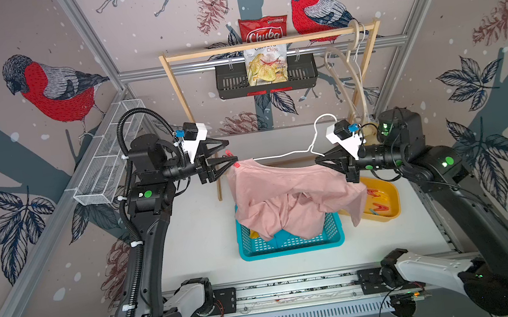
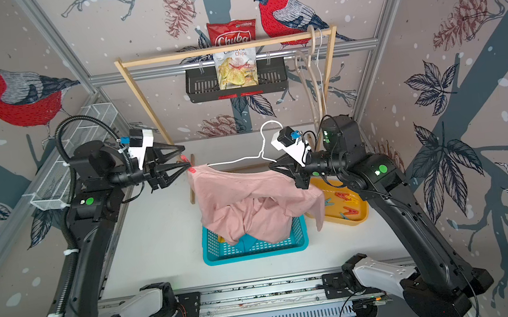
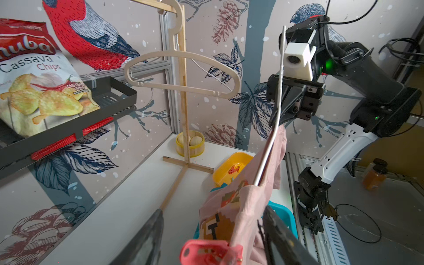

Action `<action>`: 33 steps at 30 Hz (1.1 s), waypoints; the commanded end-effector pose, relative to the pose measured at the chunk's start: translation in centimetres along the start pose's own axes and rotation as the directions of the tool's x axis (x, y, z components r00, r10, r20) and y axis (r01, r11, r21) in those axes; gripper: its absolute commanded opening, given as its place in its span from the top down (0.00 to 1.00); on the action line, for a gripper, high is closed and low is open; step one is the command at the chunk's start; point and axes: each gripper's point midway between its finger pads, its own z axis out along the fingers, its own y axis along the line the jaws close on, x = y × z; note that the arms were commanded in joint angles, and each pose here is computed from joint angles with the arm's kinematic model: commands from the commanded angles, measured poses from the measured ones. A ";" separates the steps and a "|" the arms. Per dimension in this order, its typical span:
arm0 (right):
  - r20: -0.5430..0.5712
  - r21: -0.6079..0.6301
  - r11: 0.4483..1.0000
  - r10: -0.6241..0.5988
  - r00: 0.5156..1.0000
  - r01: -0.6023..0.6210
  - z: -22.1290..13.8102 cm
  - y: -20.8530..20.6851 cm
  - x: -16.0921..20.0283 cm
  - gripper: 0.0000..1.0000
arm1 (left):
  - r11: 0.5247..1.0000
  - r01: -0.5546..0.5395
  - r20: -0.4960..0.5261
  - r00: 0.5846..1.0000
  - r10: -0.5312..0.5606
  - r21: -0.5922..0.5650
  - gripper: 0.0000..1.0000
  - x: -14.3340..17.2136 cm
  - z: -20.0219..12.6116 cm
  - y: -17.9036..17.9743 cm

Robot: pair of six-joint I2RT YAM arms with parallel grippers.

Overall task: Remove the clothespins securing t-shirts to the hanger
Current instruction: Remove the clothespin from the hanger.

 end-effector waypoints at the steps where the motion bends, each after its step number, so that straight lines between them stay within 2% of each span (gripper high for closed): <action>1: 0.056 -0.040 0.999 -0.018 0.998 0.021 -0.3 0.7 -1.5 1.00 | 0.996 -0.005 0.019 1.000 0.003 0.089 0.38 -0.5 0.0 -1.1; 3: 0.064 -0.041 0.999 -0.024 0.998 0.027 -0.4 0.7 -1.6 1.00 | 0.995 0.012 0.018 1.000 -0.014 0.100 0.42 -0.4 0.0 -1.1; 9: 0.062 -0.038 0.999 -0.023 0.998 0.026 -0.1 0.4 -1.5 1.00 | 0.991 0.053 0.011 0.998 -0.054 0.121 0.64 0.0 0.0 -1.2; 26: 0.066 -0.034 0.999 -0.015 0.998 0.018 -0.3 -0.4 -1.5 1.00 | 0.986 0.075 0.009 0.997 -0.077 0.146 0.68 0.4 -0.1 -1.9; 28: 0.062 -0.037 0.999 -0.011 0.998 0.013 -0.2 -0.5 -1.3 1.00 | 0.987 0.073 0.010 0.997 -0.075 0.144 0.77 0.3 -0.1 -1.9; 33: 0.056 -0.036 0.999 -0.006 0.998 0.008 -0.1 -0.8 -1.1 1.00 | 0.989 0.078 0.008 0.997 -0.079 0.127 0.90 0.2 0.0 -1.5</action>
